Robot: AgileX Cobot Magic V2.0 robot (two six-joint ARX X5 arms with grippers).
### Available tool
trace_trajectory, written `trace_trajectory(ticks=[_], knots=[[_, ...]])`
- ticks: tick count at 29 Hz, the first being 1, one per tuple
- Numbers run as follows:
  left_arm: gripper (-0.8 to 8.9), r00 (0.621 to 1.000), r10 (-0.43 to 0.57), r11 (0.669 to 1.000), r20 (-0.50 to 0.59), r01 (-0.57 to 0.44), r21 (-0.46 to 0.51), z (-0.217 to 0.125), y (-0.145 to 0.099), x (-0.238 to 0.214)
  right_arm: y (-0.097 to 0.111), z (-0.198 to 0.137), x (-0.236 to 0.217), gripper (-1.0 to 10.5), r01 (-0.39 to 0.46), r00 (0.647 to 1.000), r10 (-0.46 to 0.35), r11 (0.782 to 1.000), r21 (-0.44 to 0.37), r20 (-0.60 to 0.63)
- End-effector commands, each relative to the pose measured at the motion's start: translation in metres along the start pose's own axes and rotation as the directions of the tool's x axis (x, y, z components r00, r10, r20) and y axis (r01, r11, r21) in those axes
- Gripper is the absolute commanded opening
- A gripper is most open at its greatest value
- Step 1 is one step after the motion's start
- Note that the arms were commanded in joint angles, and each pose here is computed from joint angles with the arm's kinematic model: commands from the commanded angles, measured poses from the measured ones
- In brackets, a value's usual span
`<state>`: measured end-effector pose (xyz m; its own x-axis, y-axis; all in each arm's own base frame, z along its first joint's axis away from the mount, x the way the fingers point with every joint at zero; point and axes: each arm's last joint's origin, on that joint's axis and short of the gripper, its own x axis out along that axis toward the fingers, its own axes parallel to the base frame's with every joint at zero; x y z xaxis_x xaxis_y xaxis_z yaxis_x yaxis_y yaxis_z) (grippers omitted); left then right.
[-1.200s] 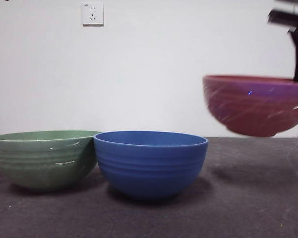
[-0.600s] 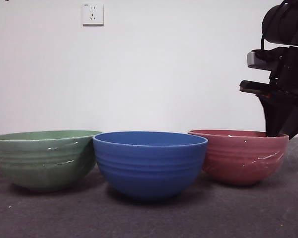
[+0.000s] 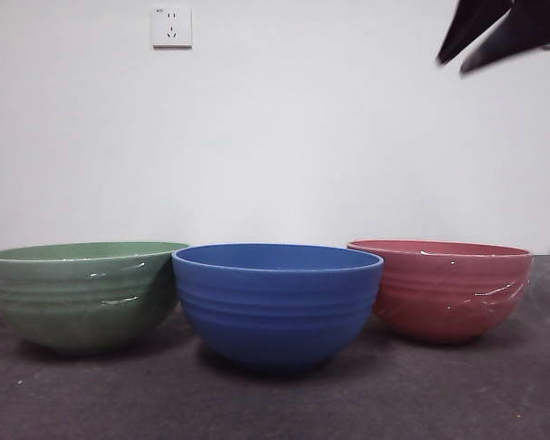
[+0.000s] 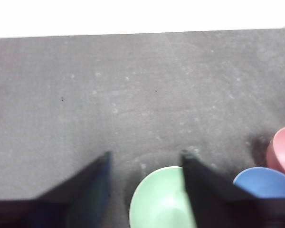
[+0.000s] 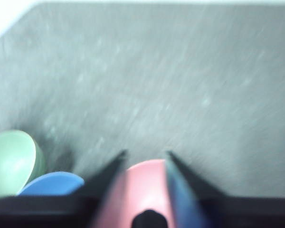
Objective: Pick up the green bowl on the top,put the green bowl on the left,pick up the red bowl in the middle,put the red bowl on the right
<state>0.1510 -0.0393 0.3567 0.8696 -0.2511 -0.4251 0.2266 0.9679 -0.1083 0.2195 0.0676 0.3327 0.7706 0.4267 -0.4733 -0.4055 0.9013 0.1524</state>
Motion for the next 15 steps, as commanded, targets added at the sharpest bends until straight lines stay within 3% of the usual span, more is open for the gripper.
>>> trace_trajectory(ticks=[1, 6, 9, 12, 15], knots=[[-0.07, 1.000, 0.002, 0.998, 0.005, -0.003, 0.058, -0.001, 0.000, -0.001, 0.003, -0.005, -0.022, -0.1, 0.084, 0.994, -0.081, 0.995, -0.048, 0.076], [-0.07, 0.998, -0.003, 0.998, 0.068, -0.001, 0.068, -0.035, 0.004, -0.013, 0.005, -0.066, -0.064, -0.1, 0.150, 0.960, -0.130, 0.986, -0.065, 0.247], [-0.07, 0.993, -0.009, 0.998, 0.115, 0.001, 0.070, -0.058, 0.006, -0.015, 0.005, -0.090, -0.073, -0.1, 0.149, 0.939, -0.119, 0.986, -0.070, 0.323], [-0.06, 0.988, -0.013, 0.995, 0.154, -0.001, 0.095, -0.077, 0.008, -0.015, 0.006, -0.101, -0.079, -0.1, 0.147, 0.934, -0.122, 0.988, -0.052, 0.337], [-0.04, 0.993, -0.010, 0.998, 0.116, 0.002, 0.067, -0.084, 0.009, -0.013, 0.006, -0.101, -0.081, 0.0, 0.143, 0.930, -0.125, 0.989, -0.029, 0.345]])
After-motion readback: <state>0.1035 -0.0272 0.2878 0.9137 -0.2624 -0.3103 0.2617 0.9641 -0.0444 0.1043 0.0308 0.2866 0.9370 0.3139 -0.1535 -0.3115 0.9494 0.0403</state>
